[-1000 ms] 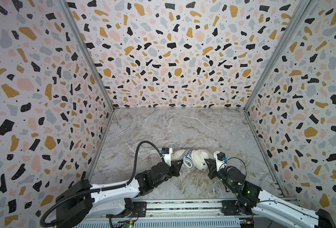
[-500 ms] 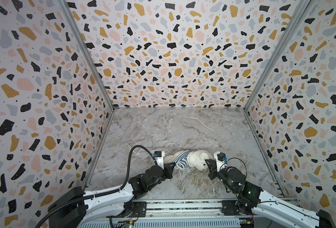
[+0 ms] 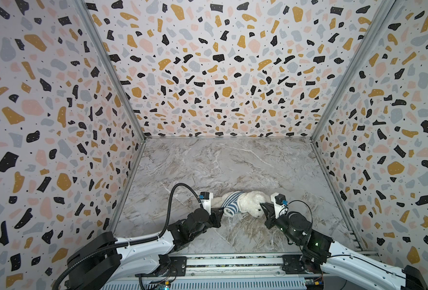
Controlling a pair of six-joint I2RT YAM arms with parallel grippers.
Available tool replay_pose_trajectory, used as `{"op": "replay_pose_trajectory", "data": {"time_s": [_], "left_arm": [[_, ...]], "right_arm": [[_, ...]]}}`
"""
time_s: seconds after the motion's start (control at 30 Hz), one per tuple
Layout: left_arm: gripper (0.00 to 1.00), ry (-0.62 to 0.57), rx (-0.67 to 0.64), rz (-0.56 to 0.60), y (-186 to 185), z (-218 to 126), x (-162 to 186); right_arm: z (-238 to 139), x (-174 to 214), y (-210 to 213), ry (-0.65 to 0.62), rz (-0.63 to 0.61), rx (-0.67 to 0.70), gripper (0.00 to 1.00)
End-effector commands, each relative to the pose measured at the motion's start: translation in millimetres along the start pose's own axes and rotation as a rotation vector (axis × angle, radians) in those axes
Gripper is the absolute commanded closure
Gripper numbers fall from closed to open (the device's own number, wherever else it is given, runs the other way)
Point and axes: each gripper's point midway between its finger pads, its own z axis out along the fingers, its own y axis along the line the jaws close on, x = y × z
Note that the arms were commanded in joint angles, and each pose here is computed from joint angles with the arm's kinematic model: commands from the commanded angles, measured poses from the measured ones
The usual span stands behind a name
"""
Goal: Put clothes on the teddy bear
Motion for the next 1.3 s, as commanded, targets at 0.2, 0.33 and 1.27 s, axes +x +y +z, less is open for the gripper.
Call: {"op": "replay_pose_trajectory", "data": {"time_s": [0.2,0.33,1.27], "left_arm": [[0.66,-0.136,-0.056,0.117,-6,-20,-42],[0.6,-0.17,-0.097,0.19,-8,-35,-59],[0.29,-0.102,0.232,0.598,-128,-31,-81]], "right_arm": [[-7,-58,24,-0.102,0.032,-0.1,1.0],[-8,-67,32,-0.091,0.036,-0.13,1.0],[14,-93,93,0.047,-0.414,-0.54,1.0]]}}
